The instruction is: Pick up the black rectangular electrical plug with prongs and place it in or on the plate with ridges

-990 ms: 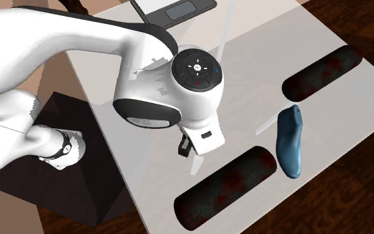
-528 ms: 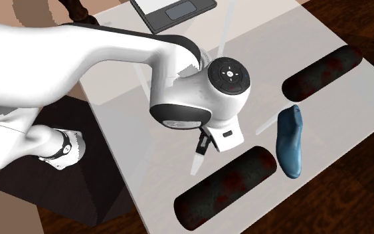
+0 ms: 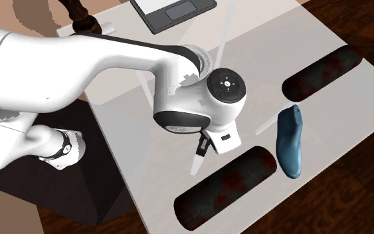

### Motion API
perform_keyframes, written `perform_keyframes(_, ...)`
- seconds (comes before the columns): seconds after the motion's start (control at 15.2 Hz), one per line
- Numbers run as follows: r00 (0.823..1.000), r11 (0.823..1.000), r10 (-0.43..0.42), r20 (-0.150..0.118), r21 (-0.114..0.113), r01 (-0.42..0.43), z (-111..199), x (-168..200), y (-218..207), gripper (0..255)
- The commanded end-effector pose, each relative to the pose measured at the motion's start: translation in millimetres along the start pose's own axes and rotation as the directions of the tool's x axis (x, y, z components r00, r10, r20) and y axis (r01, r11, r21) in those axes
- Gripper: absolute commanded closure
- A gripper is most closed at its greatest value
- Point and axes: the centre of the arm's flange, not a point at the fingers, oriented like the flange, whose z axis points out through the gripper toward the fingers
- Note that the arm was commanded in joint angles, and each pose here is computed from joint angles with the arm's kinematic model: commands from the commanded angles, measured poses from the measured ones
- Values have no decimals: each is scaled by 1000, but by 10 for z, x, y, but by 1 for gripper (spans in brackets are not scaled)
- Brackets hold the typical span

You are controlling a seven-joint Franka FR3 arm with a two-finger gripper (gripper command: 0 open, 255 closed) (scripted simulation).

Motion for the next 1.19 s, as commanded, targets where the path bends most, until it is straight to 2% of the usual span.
perform_keyframes(0.0,1000,1000,0,0,0,0,3,0,0,0)
perform_keyframes(0.2,1000,1000,0,0,0,0,2,0,1,0)
perform_keyframes(0.26,1000,1000,0,0,0,0,2,0,1,255)
perform_keyframes(0.86,1000,1000,0,0,0,0,3,0,0,255)
perform_keyframes(1.12,1000,1000,0,0,0,0,-209,-1,-1,255)
